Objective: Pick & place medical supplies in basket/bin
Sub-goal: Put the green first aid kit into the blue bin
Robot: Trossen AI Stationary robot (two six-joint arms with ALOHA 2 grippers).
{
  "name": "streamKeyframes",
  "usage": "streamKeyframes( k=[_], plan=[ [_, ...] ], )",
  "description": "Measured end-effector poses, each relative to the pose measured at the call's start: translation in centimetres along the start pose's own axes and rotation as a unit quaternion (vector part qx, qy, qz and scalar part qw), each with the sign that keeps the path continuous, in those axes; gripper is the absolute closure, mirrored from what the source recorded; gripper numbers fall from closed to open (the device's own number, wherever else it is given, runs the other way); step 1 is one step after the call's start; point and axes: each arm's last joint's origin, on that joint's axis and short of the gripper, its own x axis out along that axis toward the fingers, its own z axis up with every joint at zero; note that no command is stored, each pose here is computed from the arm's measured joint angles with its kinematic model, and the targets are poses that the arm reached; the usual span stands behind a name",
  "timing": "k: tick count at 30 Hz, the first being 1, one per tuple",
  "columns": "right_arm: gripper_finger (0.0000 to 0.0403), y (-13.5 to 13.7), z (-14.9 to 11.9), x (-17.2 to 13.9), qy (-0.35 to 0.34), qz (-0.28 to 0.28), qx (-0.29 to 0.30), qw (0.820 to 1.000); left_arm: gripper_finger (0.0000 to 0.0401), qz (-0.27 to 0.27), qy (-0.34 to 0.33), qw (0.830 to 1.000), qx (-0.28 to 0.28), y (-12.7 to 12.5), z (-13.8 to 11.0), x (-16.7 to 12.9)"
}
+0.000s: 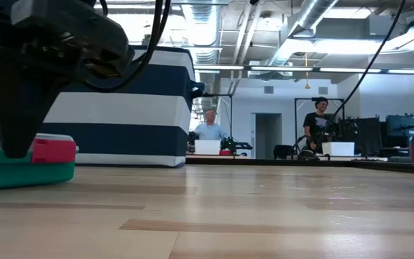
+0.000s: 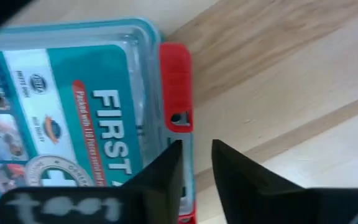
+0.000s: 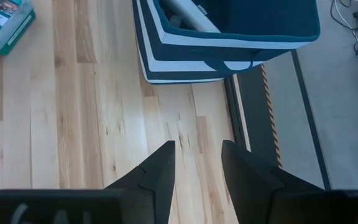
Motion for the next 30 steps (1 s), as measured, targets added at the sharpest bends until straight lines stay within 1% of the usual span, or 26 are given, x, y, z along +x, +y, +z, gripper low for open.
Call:
streamKeyframes(
  k=[5, 8, 11, 15, 19, 21, 23, 25, 26, 30],
  plan=[
    [0.0278, 0.0, 0.0, 0.0, 0.0, 0.0, 0.0, 1.0, 0.039, 0.018, -0.004, 0.999, 0.031, 0.3, 0.0, 0.0],
    [0.0278, 0.0, 0.0, 0.0, 0.0, 0.0, 0.0, 1.0, 0.0394, 0.029, -0.015, 0.998, 0.053, 0.5, 0.1, -0.2],
    [0.0278, 0.0, 0.0, 0.0, 0.0, 0.0, 0.0, 1.0, 0.0398, 0.035, -0.022, 0.997, 0.069, 0.4, 0.2, -1.1],
    [0.0278, 0.0, 0.0, 0.0, 0.0, 0.0, 0.0, 1.0, 0.0399, 0.047, -0.048, 0.994, 0.086, 0.1, 0.3, -4.2],
    [0.0278, 0.0, -0.2, 0.0, 0.008, 0.001, -0.003, 1.0, 0.04, 0.074, -0.095, 0.988, 0.094, 0.6, 0.2, -9.2],
    [0.0278, 0.0, -0.2, 0.0, 0.011, 0.002, -0.003, 1.0, 0.04, 0.039, -0.148, 0.983, 0.102, 0.5, 0.1, -11.8],
    [0.0278, 0.0, -0.2, 0.0, 0.011, 0.002, -0.004, 1.0, 0.0401, -0.012, -0.211, 0.971, 0.111, 1.0, 0.0, -14.7],
    [0.0278, 0.0, -0.2, 0.0, 0.012, 0.002, -0.003, 1.0, 0.0401, -0.047, -0.278, 0.954, 0.099, 2.0, 0.2, -17.6],
    [0.0278, 0.0, -0.3, 0.0, 0.014, 0.002, -0.002, 1.0, 0.0401, -0.059, -0.313, 0.943, 0.099, 2.7, 0.3, -18.8],
    [0.0278, 0.0, -0.4, 0.0, 0.022, 0.003, 0.013, 1.0, 0.0401, -0.063, -0.434, 0.894, 0.092, 6.4, 1.3, -23.0]
  ],
)
